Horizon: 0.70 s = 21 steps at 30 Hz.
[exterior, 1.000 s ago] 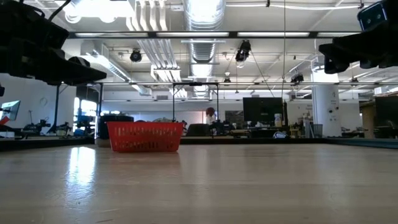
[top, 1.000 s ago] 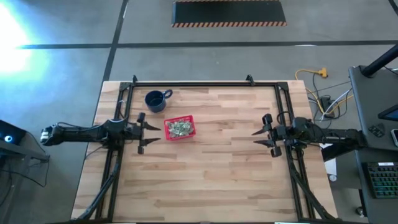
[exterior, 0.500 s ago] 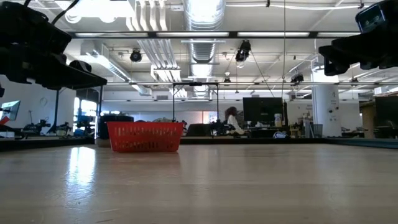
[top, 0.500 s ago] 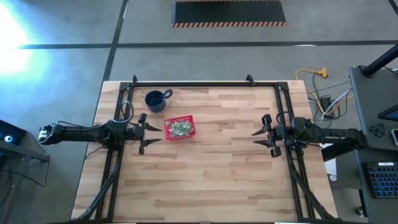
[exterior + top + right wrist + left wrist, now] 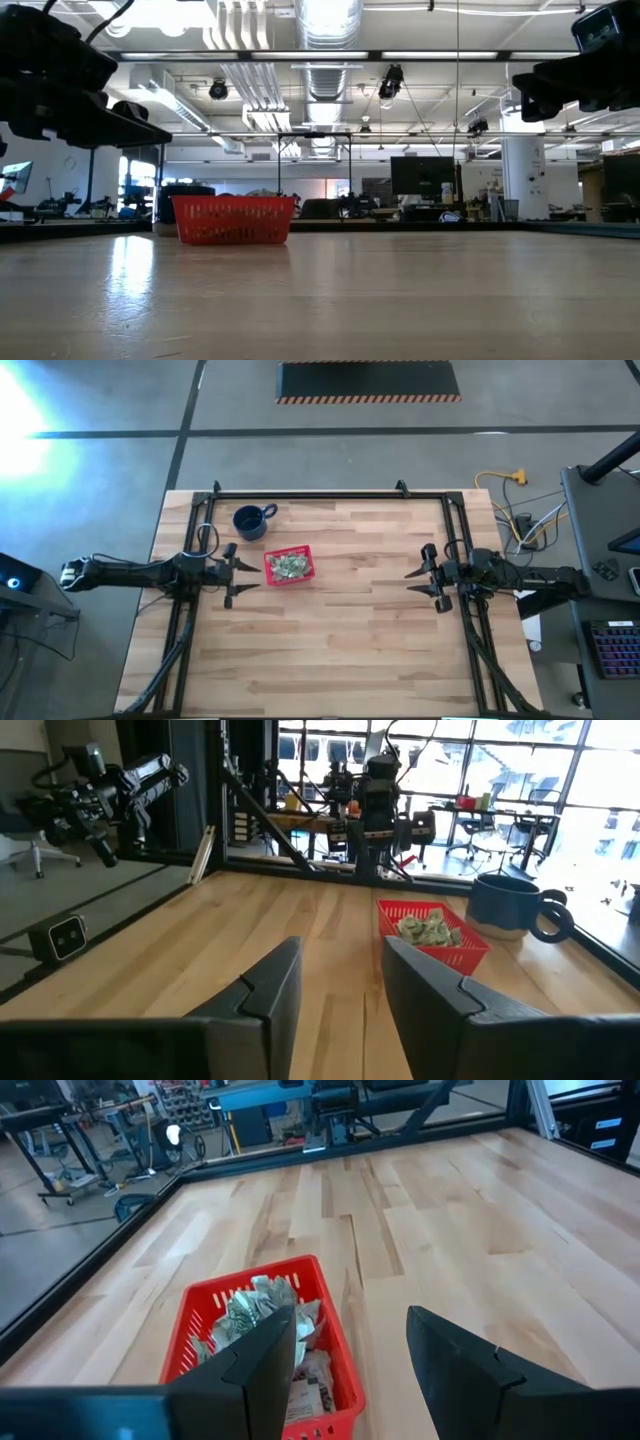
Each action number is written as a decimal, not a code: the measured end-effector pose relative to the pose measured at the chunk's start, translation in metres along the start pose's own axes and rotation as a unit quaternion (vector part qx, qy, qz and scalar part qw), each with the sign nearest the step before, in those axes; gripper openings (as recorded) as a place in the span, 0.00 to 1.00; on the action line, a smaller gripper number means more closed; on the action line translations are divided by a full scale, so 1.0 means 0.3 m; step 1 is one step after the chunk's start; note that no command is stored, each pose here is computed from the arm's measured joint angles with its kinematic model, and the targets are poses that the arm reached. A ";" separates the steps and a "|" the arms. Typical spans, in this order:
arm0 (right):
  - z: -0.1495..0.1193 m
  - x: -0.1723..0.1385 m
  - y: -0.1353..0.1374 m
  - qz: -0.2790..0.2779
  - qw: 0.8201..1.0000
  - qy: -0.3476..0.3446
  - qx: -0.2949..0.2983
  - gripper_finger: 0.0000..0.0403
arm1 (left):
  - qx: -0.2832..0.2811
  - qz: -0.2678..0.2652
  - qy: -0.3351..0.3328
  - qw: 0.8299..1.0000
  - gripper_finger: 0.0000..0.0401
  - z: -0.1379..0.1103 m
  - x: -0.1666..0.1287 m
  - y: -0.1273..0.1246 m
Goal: Pick and place items into bin
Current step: Return to Home Position
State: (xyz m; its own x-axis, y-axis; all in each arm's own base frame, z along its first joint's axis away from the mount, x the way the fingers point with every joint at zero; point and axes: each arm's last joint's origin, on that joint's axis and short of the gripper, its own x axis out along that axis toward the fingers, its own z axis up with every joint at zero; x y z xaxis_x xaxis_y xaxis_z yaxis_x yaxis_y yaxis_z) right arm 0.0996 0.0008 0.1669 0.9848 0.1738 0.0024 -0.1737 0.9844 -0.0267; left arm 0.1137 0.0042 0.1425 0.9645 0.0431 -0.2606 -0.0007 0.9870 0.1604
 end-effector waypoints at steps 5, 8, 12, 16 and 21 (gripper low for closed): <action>0.000 0.000 0.000 0.000 1.000 0.000 0.000 0.32 | 0.000 -0.001 0.003 1.000 0.44 -0.002 0.001 0.000; 0.000 0.000 0.000 0.000 1.000 0.000 0.000 0.32 | 0.000 -0.001 0.004 1.000 0.44 -0.002 0.002 0.000; 0.000 0.000 0.000 0.000 1.000 0.000 0.000 0.32 | 0.000 -0.001 0.004 1.000 0.44 -0.002 0.002 0.000; 0.000 0.000 0.000 0.000 1.000 0.000 0.000 0.32 | 0.000 -0.001 0.004 1.000 0.44 -0.002 0.002 0.000; 0.000 0.000 0.000 0.000 1.000 0.000 0.000 0.32 | 0.000 -0.001 0.004 1.000 0.44 -0.002 0.002 0.000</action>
State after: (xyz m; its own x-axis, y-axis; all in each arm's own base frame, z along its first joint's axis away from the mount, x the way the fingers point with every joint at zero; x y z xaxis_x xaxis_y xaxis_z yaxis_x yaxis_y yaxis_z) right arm 0.0996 0.0008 0.1669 0.9848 0.1738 0.0024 -0.1737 0.9844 -0.0267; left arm 0.1140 0.0042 0.1418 0.9624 0.0430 -0.2680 0.0006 0.9870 0.1605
